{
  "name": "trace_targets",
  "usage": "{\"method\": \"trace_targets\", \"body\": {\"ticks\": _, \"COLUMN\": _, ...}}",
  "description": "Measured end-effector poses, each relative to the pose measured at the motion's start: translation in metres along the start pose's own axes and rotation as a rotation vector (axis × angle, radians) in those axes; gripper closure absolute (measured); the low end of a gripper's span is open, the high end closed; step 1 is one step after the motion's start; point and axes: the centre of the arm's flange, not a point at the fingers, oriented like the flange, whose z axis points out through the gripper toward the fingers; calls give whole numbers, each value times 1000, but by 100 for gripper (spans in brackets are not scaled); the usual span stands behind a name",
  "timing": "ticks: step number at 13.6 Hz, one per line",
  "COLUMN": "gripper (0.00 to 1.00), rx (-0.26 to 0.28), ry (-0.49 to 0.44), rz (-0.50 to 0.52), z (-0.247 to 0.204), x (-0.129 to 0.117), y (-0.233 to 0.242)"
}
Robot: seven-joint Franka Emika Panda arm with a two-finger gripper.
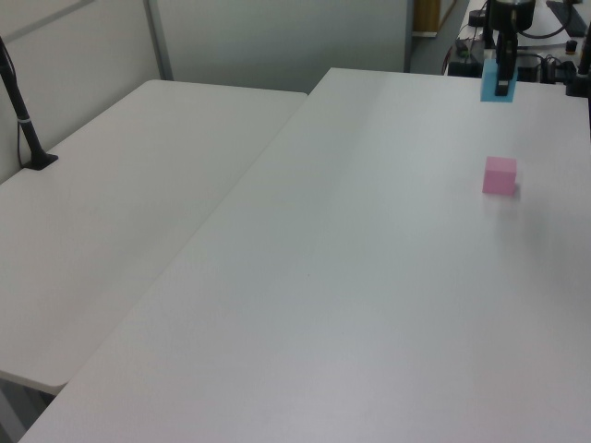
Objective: Put blue cube on pink cube
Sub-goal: 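Carry the held blue cube over the pink cube, then lower the blue cube onto the pink cube and open the gripper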
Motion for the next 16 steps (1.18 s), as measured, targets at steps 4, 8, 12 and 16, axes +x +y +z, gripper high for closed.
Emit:
{"method": "trace_targets", "body": {"ticks": 4, "gripper": 38, "rx": 10, "ry": 27, "rz": 23, "z": 60, "x": -20, "y": 39}}
{"method": "trace_targets", "body": {"ticks": 8, "gripper": 38, "rx": 35, "ry": 17, "rz": 92, "z": 116, "x": -42, "y": 49}}
{"method": "trace_targets", "body": {"ticks": 12, "gripper": 38, "rx": 35, "ry": 26, "rz": 115, "z": 147, "x": -49, "y": 40}}
{"method": "trace_targets", "body": {"ticks": 16, "gripper": 38, "rx": 30, "ry": 19, "rz": 78, "z": 172, "x": -39, "y": 41}}
